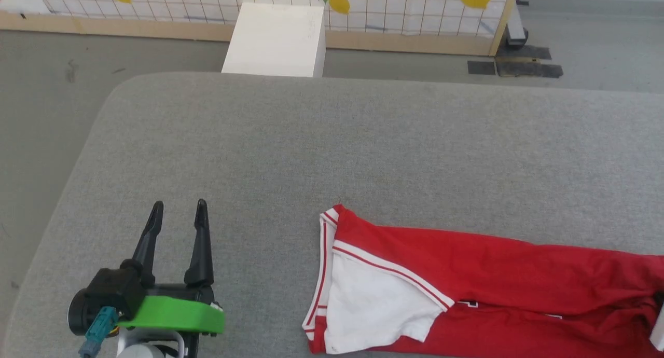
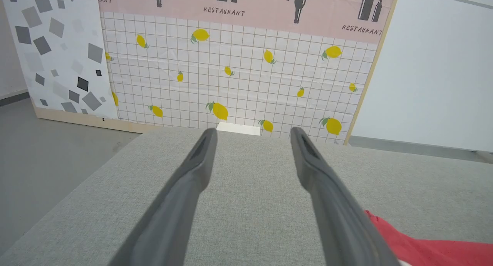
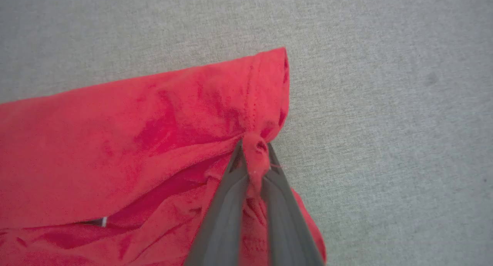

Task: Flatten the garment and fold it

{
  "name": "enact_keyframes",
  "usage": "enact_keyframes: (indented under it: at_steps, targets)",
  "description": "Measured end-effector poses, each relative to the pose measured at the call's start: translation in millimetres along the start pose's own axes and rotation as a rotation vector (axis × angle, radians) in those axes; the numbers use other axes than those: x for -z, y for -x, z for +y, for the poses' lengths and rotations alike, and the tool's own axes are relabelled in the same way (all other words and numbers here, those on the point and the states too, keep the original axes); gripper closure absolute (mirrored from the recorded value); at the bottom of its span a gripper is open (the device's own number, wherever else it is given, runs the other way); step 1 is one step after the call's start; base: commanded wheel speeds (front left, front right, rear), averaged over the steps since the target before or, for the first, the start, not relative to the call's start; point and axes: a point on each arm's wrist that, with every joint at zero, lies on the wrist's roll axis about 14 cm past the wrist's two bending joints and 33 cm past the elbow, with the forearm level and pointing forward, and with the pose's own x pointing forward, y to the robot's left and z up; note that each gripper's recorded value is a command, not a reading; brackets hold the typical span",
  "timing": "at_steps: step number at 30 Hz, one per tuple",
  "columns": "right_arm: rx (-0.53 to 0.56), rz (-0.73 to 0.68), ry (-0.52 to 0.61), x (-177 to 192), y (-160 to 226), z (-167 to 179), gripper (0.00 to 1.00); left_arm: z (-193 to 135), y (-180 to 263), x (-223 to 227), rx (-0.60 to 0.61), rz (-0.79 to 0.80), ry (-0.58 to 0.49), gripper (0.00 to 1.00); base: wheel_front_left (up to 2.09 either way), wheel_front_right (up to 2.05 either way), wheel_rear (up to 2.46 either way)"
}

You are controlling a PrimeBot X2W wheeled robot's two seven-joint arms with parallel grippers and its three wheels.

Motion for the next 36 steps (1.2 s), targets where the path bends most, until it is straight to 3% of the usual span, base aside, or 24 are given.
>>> enact_keyframes:
  at_steps: [6,13,25,31,36]
  targets:
    - [-0.106,-0.024,0.094,-4,17,39,1.0,-2,7,-3,0.002,-0.006,0.019,0.0,0.0,0.0,0.0]
    - [-0.319,-0.012,0.162,3,43,110,1.0,-4,12,-7,0.007,-0.014,0.026,0.0,0.0,0.0,0.0]
    - [-0.761,0.062,0.103,8,86,251,1.0,7,21,-2,-0.034,0.005,0.03,0.0,0.0,0.0,0.0]
    - [-0.933,0.123,0.096,12,95,301,1.0,18,27,-1,-0.072,0.014,0.024,0.0,0.0,0.0,0.0]
    - [-0.996,0.19,0.119,24,91,330,1.0,25,32,-1,-0.097,0.018,0.02,0.0,0.0,0.0,0.0]
